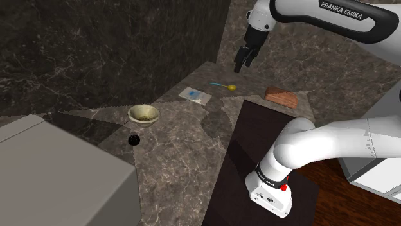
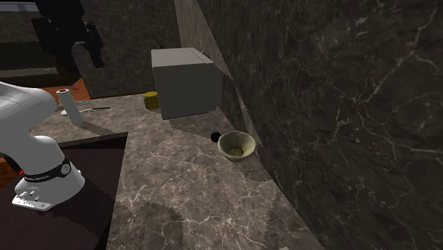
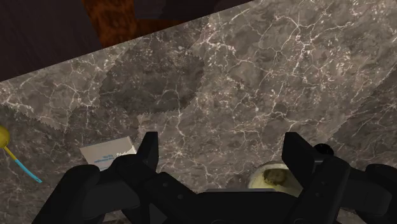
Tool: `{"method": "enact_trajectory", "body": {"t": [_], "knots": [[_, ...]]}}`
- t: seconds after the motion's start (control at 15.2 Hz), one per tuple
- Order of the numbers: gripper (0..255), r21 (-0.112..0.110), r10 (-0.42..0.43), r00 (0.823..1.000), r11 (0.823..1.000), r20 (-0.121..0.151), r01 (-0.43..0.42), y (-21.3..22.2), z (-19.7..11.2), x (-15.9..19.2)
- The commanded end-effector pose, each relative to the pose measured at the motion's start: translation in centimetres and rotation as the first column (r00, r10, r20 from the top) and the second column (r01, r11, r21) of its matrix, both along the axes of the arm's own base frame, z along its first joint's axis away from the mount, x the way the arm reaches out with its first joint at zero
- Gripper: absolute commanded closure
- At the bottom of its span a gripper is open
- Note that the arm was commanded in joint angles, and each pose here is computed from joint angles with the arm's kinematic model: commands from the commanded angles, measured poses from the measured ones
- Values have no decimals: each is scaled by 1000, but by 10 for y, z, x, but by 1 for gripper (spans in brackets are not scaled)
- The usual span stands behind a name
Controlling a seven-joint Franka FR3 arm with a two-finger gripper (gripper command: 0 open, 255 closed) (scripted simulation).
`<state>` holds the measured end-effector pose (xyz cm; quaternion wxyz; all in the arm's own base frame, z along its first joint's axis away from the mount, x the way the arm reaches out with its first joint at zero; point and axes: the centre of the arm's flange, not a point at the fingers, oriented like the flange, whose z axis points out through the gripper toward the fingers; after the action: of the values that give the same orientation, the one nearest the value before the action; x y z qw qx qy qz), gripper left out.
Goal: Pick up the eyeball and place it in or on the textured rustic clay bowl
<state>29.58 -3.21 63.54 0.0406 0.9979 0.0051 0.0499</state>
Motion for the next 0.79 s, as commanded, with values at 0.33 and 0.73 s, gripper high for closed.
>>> {"method": "enact_trajectory", "body": {"t": [0.33,0.73], "knots": [[0,3,9,1000,1000,7,-9,35,-45,31],[0,6,20,1000,1000,16,-21,78,-99,68]]}}
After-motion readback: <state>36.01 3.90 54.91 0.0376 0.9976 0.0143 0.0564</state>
